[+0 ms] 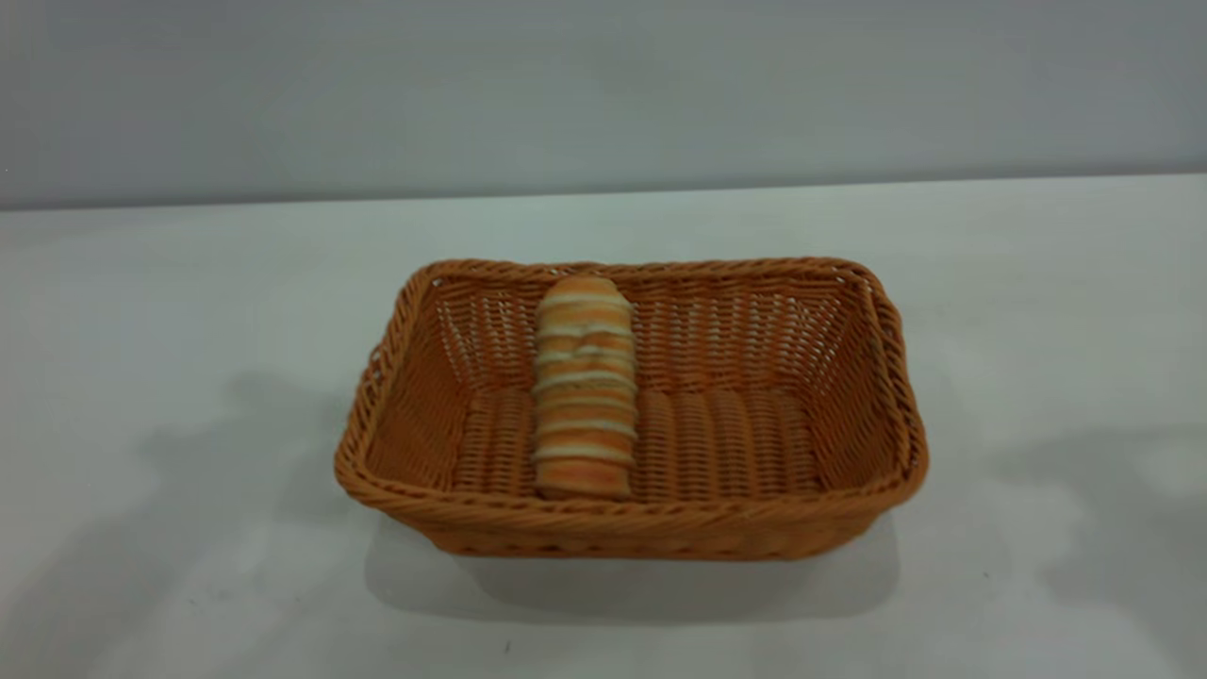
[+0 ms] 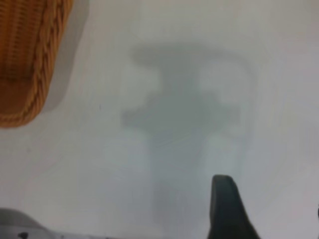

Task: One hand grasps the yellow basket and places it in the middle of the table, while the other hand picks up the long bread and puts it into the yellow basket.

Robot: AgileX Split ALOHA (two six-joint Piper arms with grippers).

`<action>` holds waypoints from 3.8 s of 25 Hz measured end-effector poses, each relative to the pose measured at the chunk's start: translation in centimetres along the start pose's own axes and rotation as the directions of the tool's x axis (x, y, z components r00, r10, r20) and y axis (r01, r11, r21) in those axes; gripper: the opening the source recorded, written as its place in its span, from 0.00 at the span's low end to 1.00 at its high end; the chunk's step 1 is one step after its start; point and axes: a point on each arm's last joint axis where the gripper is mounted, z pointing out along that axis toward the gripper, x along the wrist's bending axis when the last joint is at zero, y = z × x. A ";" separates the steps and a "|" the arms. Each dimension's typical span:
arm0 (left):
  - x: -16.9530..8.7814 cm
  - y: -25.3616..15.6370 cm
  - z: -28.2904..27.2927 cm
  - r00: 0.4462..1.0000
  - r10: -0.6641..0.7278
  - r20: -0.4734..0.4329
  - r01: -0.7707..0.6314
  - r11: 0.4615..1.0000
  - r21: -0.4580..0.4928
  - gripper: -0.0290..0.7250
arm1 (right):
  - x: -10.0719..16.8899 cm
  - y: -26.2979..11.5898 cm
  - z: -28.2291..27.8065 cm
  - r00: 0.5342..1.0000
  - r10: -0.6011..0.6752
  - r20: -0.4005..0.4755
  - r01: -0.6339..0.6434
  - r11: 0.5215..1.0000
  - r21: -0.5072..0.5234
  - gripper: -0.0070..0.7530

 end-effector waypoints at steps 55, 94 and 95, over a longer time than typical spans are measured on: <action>-5.2 -31.5 -10.6 0.977 -0.200 -0.081 0.169 0.942 -0.291 0.75 | 1.2 -26.0 -3.7 0.999 0.002 -0.045 -0.024 0.872 -0.490 0.62; -5.5 -32.3 -10.9 0.969 -0.228 -0.098 0.180 0.918 -0.355 0.75 | 1.5 -28.3 -4.6 0.978 0.207 0.018 -0.151 0.768 -0.622 0.34; -5.5 -32.3 -10.9 0.969 -0.228 -0.098 0.180 0.918 -0.355 0.75 | 1.5 -28.3 -4.6 0.978 0.207 0.018 -0.151 0.768 -0.622 0.33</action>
